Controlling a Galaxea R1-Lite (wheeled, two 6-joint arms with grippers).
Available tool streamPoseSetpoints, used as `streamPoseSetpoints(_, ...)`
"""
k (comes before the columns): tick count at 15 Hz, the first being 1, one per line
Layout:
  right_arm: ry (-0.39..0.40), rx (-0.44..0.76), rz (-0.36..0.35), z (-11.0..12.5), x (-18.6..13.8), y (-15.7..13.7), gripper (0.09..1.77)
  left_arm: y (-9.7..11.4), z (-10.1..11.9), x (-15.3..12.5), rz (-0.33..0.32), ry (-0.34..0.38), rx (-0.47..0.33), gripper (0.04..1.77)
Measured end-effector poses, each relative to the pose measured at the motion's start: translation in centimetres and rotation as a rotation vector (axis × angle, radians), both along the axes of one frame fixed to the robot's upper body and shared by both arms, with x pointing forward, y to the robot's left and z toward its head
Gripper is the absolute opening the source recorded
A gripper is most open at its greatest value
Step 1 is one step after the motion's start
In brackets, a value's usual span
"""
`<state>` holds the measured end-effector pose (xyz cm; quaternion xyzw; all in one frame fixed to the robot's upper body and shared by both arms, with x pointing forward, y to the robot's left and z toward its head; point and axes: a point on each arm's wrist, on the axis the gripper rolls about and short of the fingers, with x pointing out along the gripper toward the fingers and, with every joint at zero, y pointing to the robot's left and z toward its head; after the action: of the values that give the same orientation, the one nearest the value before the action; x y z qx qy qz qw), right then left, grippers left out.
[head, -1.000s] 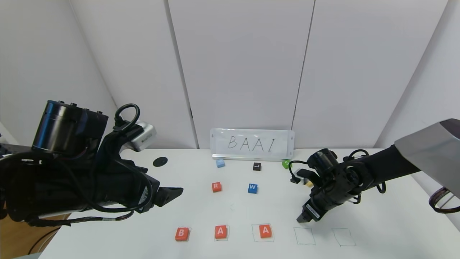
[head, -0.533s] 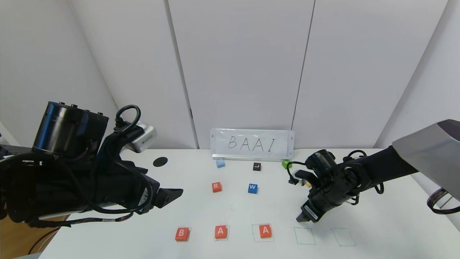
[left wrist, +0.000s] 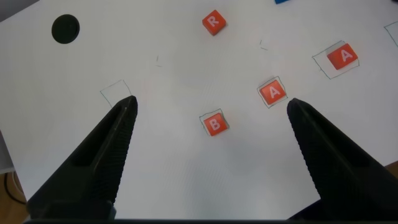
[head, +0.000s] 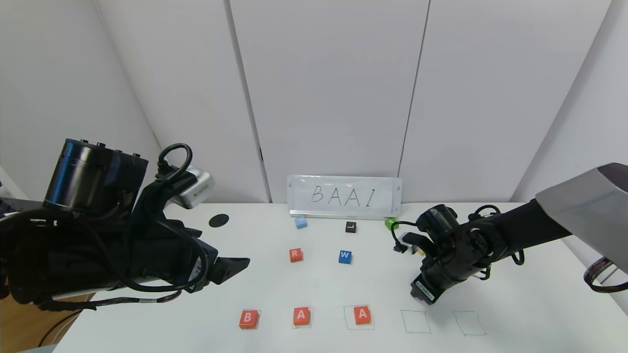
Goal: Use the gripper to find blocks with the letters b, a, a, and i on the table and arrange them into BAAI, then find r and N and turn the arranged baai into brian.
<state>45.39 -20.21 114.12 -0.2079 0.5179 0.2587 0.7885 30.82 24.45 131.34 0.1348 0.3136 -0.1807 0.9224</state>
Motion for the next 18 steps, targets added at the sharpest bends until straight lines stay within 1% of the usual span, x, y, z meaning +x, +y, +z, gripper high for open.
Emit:
streamPoseSetpoints(7, 0.000, 0.001, 0.005, 0.2, -0.2, 0.1, 0.53, 0.0, 0.0, 0.0, -0.002, 0.001, 0.002, 1.72)
streamPoseSetpoints(10, -0.008, -0.003, 0.032, 0.7, -0.7, 0.5, 0.53, 0.0, 0.0, 0.0, -0.003, 0.001, 0.004, 1.72)
streamPoseSetpoints(11, -0.011, -0.006, 0.053, 1.0, -1.0, 0.7, 0.53, 0.0, -0.1, 0.0, -0.004, 0.001, 0.005, 1.72)
streamPoseSetpoints(14, 0.018, -0.040, 0.137, 2.1, -2.5, 1.3, 0.53, 0.0, -0.1, 0.0, -0.006, 0.001, 0.008, 1.72)
streamPoseSetpoints(18, -0.003, -0.070, 0.264, 2.9, -3.3, 1.9, 0.53, 0.1, 0.0, -0.1, -0.005, -0.001, 0.008, 1.72)
